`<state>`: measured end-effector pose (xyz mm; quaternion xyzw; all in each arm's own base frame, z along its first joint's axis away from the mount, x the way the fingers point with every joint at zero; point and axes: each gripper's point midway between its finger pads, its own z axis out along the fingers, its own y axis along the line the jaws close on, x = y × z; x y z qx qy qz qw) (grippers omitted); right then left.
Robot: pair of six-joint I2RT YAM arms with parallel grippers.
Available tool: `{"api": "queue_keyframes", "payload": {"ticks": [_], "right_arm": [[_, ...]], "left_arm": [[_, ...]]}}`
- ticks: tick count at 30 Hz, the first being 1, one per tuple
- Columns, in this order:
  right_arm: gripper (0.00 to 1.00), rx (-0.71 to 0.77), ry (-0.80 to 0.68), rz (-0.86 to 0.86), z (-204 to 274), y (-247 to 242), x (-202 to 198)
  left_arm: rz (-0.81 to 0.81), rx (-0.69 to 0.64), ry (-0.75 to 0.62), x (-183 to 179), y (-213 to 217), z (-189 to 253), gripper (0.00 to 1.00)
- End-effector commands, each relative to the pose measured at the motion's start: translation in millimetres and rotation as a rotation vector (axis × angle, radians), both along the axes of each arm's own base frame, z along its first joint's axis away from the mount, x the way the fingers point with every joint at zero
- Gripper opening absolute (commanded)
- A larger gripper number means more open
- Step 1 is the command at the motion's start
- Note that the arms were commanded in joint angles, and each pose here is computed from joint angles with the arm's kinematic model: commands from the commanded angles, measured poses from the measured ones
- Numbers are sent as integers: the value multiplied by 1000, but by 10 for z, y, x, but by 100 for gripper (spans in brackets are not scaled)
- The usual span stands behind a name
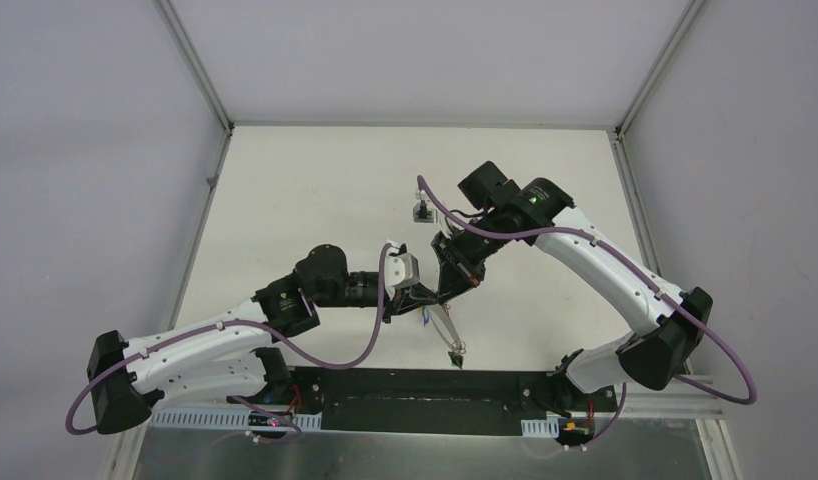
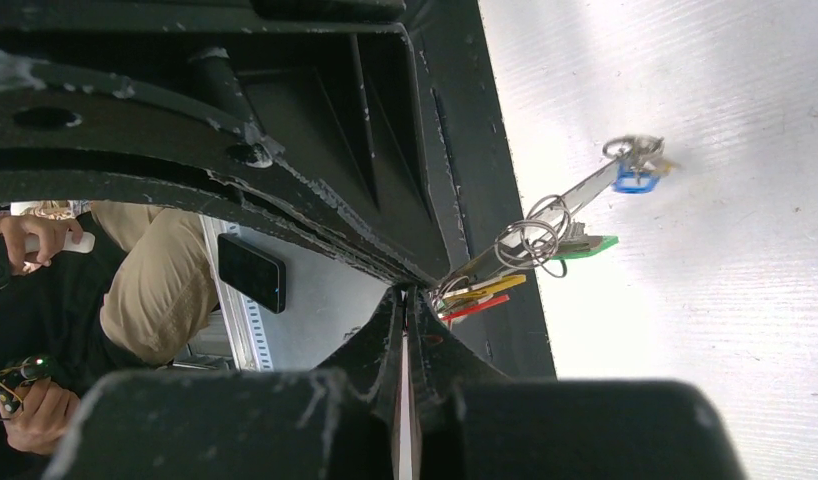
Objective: Put the keys on the keyring
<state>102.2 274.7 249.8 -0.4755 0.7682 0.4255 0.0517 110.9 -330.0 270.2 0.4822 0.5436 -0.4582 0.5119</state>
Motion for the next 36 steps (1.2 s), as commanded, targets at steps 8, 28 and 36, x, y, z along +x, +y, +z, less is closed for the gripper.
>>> {"api": "queue_keyframes", "payload": {"ticks": [8,28,36], "right_arm": [[0,109,-60,5,237,104,36],[57,193,-265,-193,348,112,367],[70,333,-413,-341,581,40,511]], "left_arm": [[-7,-74,-18,0,-64,264,22],[131,-200,67,110,109,439,0],[156,-428,99,98,244,791,0]]}}
